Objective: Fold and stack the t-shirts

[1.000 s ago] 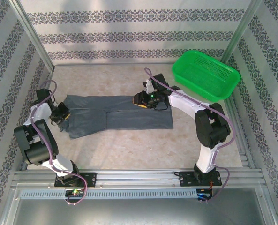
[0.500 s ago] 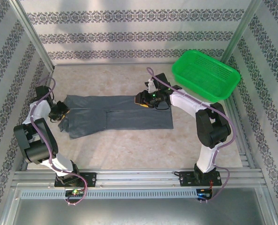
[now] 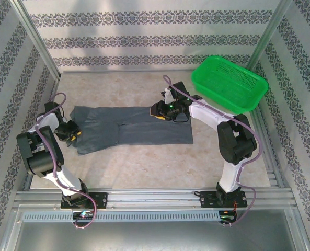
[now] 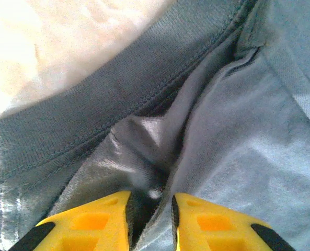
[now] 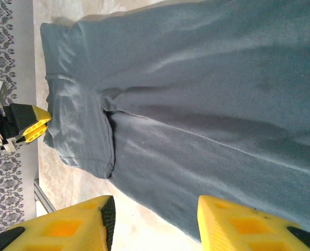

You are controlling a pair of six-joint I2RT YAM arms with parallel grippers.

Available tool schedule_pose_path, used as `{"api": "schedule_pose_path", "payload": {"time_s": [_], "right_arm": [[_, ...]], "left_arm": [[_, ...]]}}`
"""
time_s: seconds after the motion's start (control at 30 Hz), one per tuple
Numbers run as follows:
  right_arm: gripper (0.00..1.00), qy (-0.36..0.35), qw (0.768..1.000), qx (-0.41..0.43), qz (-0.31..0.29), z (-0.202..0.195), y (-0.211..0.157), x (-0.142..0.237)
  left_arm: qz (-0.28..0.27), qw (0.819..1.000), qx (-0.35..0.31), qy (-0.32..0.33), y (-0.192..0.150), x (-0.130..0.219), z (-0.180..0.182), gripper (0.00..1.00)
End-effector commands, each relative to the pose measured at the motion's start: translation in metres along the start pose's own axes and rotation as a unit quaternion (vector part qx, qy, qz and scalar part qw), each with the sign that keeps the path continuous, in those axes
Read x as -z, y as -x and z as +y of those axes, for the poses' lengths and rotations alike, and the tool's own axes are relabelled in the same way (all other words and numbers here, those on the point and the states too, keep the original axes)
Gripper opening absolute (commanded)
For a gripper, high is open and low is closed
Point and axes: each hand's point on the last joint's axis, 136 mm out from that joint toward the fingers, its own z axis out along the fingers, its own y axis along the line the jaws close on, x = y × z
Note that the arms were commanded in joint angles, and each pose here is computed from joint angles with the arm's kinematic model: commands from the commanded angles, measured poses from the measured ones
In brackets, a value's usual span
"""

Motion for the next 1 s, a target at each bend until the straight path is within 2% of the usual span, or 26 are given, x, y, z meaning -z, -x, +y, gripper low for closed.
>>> {"api": "schedule_pose_path", "payload": {"time_s": [0.0, 0.2, 0.23, 0.63, 0.97], "right_arm": [[0.47, -0.001, 1.000, -0.006, -0.005, 0.002, 0.008, 0.001], [0.47, -0.003, 1.000, -0.007, -0.004, 0.000, 0.008, 0.000], [0.47, -0.003, 1.000, -0.008, -0.005, 0.000, 0.008, 0.000], [0.47, -0.009, 1.000, -0.010, -0.008, -0.003, 0.012, 0.004], [0.46, -0.014, 1.000, -0.014, -0.010, -0.008, 0.012, 0.007]], "left_arm": [[0.014, 1.000, -0.016, -0.004, -0.009, -0.004, -0.002, 0.22], [0.004, 1.000, -0.011, -0.009, -0.007, 0.004, -0.008, 0.01], [0.001, 1.000, -0.009, -0.008, -0.007, 0.006, -0.009, 0.00], [-0.051, 0.998, 0.036, -0.028, 0.026, 0.032, -0.031, 0.00], [-0.050, 0.998, 0.033, -0.002, 0.050, 0.028, -0.033, 0.00]]}}
